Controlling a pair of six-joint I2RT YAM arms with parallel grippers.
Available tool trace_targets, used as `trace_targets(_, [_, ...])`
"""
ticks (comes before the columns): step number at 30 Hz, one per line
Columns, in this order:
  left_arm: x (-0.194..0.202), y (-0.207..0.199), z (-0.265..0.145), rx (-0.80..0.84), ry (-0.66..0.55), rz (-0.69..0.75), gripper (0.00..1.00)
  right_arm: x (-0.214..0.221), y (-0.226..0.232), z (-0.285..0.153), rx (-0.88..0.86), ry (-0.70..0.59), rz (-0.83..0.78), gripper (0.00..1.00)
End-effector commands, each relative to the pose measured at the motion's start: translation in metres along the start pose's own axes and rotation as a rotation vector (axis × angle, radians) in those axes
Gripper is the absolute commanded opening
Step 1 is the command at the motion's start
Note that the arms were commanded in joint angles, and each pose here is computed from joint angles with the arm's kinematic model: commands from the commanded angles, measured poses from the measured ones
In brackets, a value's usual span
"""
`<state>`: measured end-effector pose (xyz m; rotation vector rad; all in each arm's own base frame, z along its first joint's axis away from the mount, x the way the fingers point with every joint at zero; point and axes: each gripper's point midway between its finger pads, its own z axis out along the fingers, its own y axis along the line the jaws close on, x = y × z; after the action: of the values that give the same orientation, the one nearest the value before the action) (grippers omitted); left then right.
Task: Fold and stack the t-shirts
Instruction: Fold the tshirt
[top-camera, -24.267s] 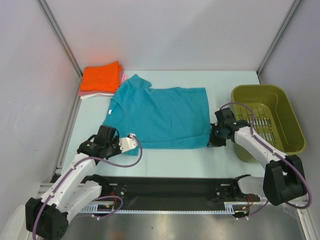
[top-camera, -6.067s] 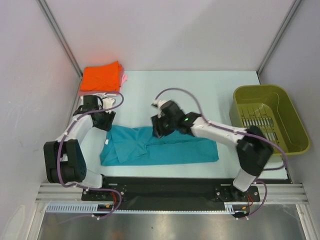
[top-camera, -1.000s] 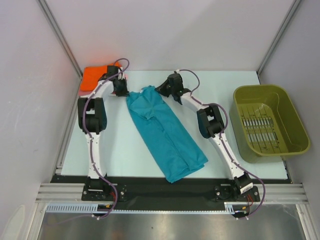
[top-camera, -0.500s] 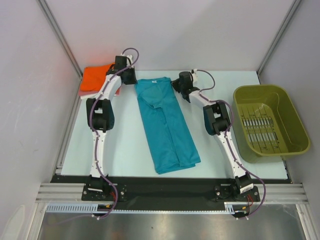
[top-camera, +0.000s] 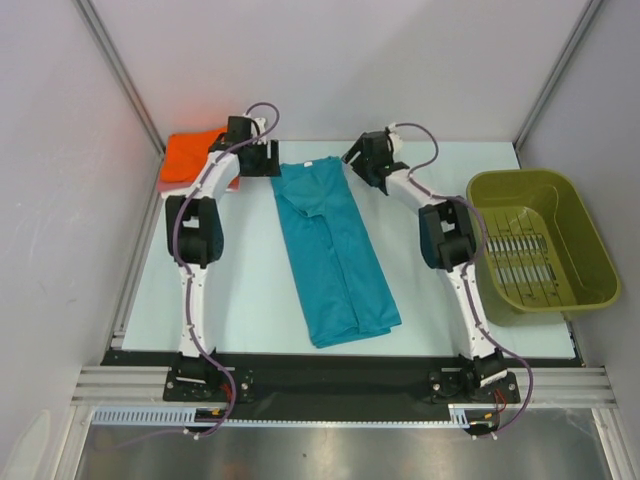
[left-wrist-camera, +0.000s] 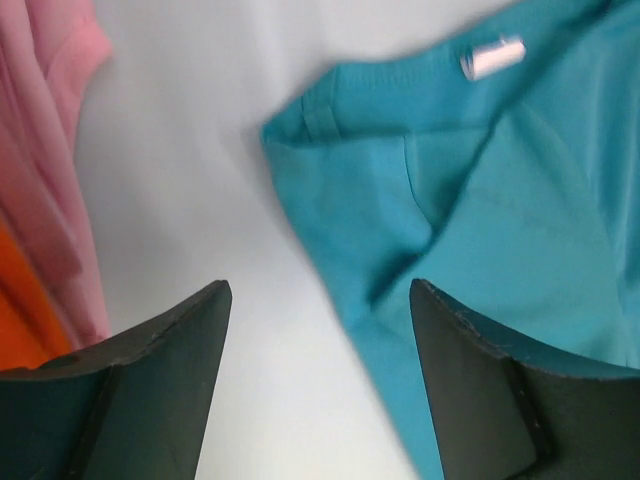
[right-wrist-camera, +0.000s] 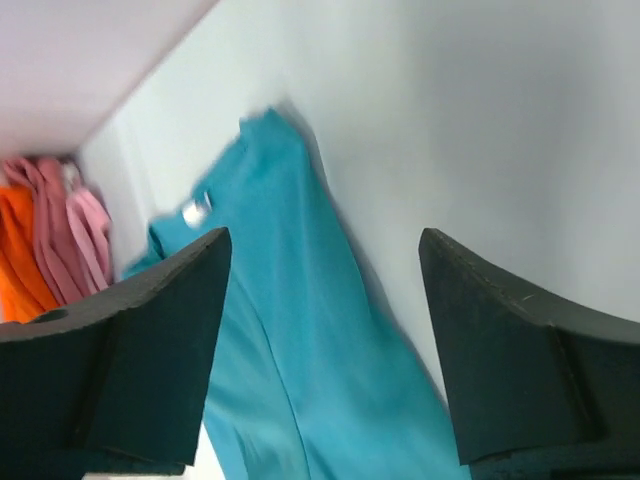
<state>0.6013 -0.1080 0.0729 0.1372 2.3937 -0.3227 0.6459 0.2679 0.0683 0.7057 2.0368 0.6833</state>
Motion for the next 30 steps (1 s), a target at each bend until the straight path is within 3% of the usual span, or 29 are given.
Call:
trace_targets(1, [-0.033, -0.038, -0.080, 0.078, -0.116, 0.179, 0.78, -0.068, 0.040, -0.097, 0.018, -0.064, -0.215, 0.82])
trace_targets(2, [-0.043, -0.060, -0.115, 0.143, -0.171, 0.228, 0.78, -0.067, 0.035, -0.111, 0.035, -0.051, -0.250, 0.83])
trace_targets(3, [-0.036, -0.075, -0.125, 0.183, -0.178, 0.297, 0.78, -0.050, 0.001, -0.122, 0.101, 0.005, -0.271, 0.83])
trace_targets(5, [0.000, -0.089, -0.136, 0.241, -0.147, 0.350, 0.78, -0.063, 0.012, -0.173, 0.066, -0.010, -0.307, 0.83])
trace_targets(6, [0.001, -0.112, -0.162, 0.298, -0.189, 0.433, 0.78, -0.032, -0.021, -0.183, 0.112, 0.081, -0.335, 0.83])
trace_targets(7, [0.033, -0.117, -0.165, 0.334, -0.140, 0.469, 0.78, -0.036, -0.013, -0.211, 0.085, 0.081, -0.349, 0.83])
trace_targets(9, [0.059, -0.144, -0.199, 0.393, -0.153, 0.655, 0.78, 0.002, -0.058, -0.238, 0.156, 0.229, -0.384, 0.83])
trace_targets(11, [0.113, -0.147, -0.206, 0.439, -0.075, 0.814, 0.77, 0.011, -0.067, -0.273, 0.145, 0.269, -0.399, 0.82])
trace_targets(12, [0.134, -0.159, -0.229, 0.480, -0.062, 0.882, 0.77, 0.020, -0.078, -0.288, 0.160, 0.300, -0.418, 0.82])
trace_targets(13, [0.173, -0.155, -0.230, 0.518, 0.013, 0.917, 0.77, 0.040, -0.102, -0.301, 0.197, 0.354, -0.435, 0.82])
trace_targets(16, [0.237, -0.155, -0.255, 0.617, 0.051, 1.139, 0.77, 0.065, -0.125, -0.338, 0.225, 0.404, -0.450, 0.79])
trace_targets(18, [0.271, -0.158, -0.255, 0.655, 0.023, 1.317, 0.77, 0.079, -0.133, -0.357, 0.223, 0.439, -0.433, 0.72])
trace_targets(19, [0.269, -0.165, -0.266, 0.649, -0.067, 1.383, 0.77, 0.086, -0.136, -0.364, 0.225, 0.454, -0.439, 0.70])
trace_targets(21, [0.278, -0.188, -0.272, 0.686, -0.195, 1.535, 0.78, 0.105, -0.156, -0.382, 0.266, 0.508, -0.454, 0.70])
trace_targets(23, [0.303, -0.197, -0.275, 0.719, -0.237, 1.647, 0.80, 0.124, -0.180, -0.395, 0.305, 0.568, -0.432, 0.69])
trace_targets(27, [0.328, -0.219, -0.270, 0.769, -0.279, 1.698, 0.80, 0.155, -0.192, -0.411, 0.246, 0.639, -0.379, 0.65])
trace_targets(30, [0.341, -0.235, -0.265, 0.809, -0.240, 1.678, 0.77, 0.165, -0.193, -0.414, 0.231, 0.649, -0.372, 0.64])
